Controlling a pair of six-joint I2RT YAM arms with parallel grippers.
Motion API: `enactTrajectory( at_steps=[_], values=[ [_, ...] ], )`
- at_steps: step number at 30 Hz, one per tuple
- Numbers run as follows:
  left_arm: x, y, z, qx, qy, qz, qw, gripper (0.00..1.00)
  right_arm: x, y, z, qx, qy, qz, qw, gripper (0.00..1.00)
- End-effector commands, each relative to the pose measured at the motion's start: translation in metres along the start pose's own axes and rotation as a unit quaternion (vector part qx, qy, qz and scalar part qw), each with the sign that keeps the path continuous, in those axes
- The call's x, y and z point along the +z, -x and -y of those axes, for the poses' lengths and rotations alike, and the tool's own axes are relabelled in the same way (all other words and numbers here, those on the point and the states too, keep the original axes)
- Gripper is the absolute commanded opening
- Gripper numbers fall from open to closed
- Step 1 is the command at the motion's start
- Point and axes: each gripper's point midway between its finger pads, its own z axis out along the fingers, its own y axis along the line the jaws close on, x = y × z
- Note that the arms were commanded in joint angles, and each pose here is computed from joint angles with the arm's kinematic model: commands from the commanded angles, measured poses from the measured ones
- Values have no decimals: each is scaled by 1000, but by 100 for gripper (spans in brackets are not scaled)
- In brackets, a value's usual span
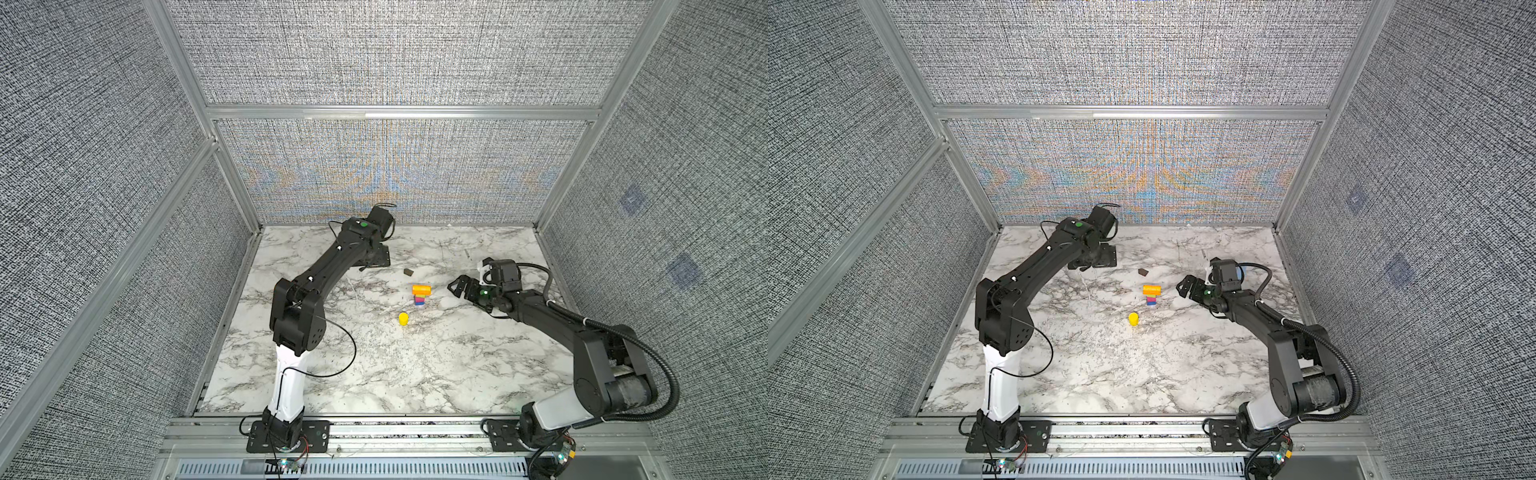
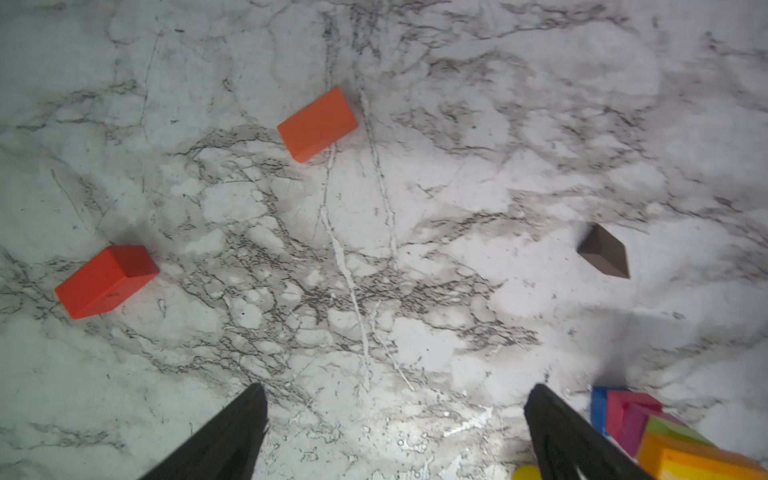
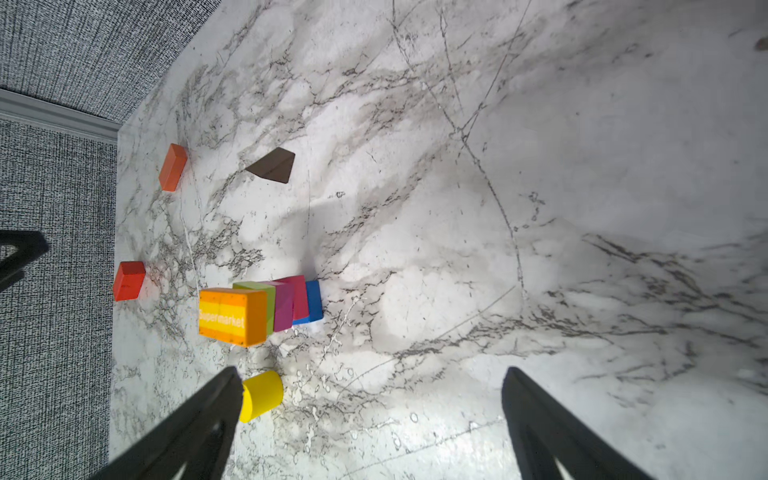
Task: Build the wood block tower
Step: 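Move the left gripper over the orange-red brick farther from the robot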
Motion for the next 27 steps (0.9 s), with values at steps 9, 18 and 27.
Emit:
enactTrajectory(
  at_steps=[9, 18, 27],
  values=[
    [66, 56, -25, -92, -24, 3, 995, 99, 10, 12, -12, 3, 18, 22, 1000, 99],
    [132, 79, -50, -137, -24, -29, 990, 91, 17, 13, -13, -4, 20, 21, 1000, 99],
    [159, 77, -57, -141, -20, -34, 989, 91, 22, 11, -13, -4, 25, 16, 1000, 99]
  ],
)
